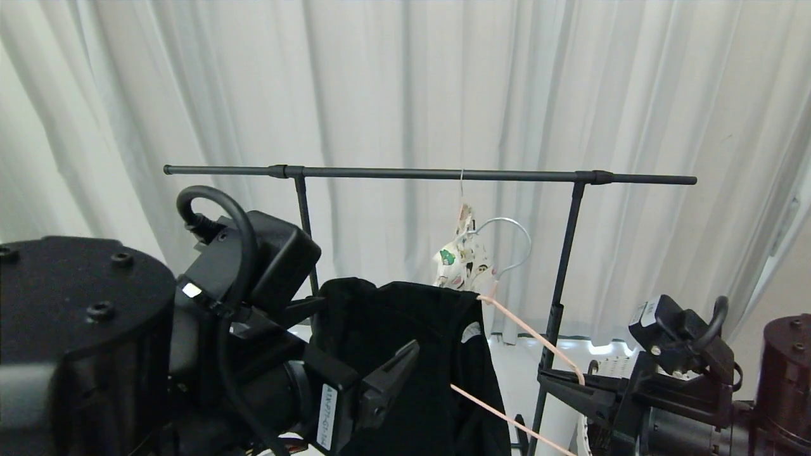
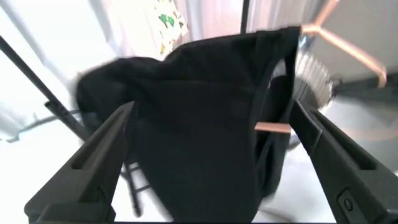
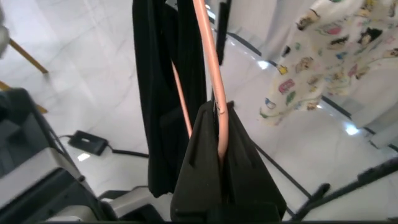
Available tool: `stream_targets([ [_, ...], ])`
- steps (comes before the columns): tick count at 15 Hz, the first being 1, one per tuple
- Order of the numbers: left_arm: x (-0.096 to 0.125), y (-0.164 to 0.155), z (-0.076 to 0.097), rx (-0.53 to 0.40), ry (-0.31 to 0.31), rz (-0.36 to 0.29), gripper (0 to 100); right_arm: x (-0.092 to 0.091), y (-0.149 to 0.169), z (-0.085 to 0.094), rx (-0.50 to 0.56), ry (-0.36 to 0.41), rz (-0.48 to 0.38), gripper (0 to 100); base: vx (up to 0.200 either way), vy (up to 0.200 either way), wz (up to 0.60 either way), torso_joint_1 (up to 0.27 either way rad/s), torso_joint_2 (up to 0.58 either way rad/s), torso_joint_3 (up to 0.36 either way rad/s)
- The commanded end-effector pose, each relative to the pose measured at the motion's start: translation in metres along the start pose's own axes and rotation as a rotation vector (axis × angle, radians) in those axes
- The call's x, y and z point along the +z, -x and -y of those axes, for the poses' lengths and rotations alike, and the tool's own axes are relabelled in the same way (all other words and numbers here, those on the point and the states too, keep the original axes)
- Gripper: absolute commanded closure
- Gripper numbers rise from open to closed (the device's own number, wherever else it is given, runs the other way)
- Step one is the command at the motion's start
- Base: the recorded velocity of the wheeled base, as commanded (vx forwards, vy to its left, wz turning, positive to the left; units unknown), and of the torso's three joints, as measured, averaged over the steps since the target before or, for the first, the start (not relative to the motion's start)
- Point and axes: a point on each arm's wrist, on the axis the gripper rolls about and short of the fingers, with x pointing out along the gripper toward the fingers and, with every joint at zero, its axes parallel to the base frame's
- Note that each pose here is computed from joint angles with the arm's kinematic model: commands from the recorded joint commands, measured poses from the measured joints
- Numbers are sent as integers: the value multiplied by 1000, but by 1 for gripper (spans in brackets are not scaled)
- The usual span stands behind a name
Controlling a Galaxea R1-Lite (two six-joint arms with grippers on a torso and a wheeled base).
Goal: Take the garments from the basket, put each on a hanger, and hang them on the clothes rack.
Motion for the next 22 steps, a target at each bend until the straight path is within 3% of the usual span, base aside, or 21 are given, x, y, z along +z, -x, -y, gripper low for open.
stream_targets([
  [1, -8, 10, -5, -9, -20, 2, 0, -14, 6, 3, -6, 8, -18, 100, 0, 0, 0, 0, 0, 0],
  [3, -13, 25, -11, -81, -24, 20, 0, -33, 17, 2, 8, 61, -27, 100, 0, 0, 0, 0, 0, 0],
  [6, -37, 34, -15, -203, -163, -21, 0, -43, 24, -8, 83, 92, -18, 100, 0, 0, 0, 0, 0, 0],
  [10, -45, 32, -12, -319, -193, -53, 0, -44, 27, -14, 117, 132, 28, 100, 0, 0, 0, 0, 0, 0],
  [14, -47, 26, -9, -364, -206, -77, 0, -45, 35, -21, 170, 158, 83, 100, 0, 0, 0, 0, 0, 0],
  [22, -59, 23, -6, -489, -264, -119, 0, -46, 42, -45, 325, 211, 99, 100, 0, 0, 0, 0, 0, 0],
])
